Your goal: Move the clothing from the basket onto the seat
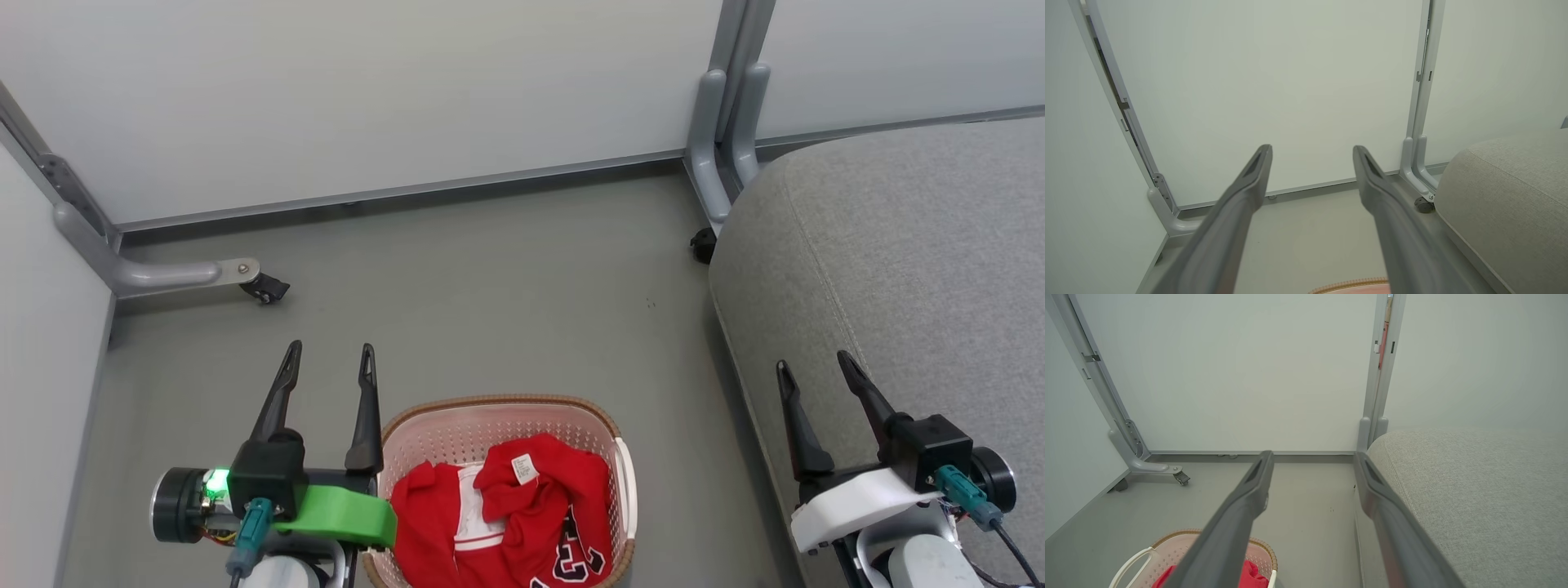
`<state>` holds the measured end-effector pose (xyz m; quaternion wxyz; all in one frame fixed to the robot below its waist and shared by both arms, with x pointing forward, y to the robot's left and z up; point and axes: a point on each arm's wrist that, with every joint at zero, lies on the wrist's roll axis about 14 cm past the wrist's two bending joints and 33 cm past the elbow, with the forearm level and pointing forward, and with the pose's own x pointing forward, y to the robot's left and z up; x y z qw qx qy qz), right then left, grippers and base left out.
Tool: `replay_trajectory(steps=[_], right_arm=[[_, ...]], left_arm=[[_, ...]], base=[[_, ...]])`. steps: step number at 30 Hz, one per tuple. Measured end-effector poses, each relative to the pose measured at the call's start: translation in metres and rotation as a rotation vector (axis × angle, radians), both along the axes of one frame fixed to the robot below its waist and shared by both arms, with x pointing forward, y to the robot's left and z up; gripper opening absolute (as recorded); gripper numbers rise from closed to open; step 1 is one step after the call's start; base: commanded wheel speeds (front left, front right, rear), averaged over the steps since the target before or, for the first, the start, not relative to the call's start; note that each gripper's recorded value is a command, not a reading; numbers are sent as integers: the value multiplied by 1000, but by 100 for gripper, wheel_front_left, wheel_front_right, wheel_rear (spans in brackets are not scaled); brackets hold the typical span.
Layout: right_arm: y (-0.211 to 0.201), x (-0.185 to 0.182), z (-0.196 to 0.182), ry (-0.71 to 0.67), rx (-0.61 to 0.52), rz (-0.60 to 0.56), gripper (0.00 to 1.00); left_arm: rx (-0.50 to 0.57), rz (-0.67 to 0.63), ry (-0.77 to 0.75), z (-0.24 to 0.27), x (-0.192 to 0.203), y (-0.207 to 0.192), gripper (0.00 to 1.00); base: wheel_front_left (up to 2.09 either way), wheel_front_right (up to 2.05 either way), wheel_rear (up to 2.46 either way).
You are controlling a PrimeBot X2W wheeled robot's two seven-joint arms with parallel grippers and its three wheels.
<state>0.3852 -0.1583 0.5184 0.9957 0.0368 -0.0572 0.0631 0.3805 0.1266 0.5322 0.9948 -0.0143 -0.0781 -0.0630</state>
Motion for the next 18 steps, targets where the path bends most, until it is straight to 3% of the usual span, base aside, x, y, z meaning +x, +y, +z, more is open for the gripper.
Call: replay_trajectory(steps=[18], right_arm=[[-11, 23, 6, -24, 9, -28, 100]], left_arm=[[53, -247, 81, -34, 44, -66, 100]], base=[[0, 0, 0]])
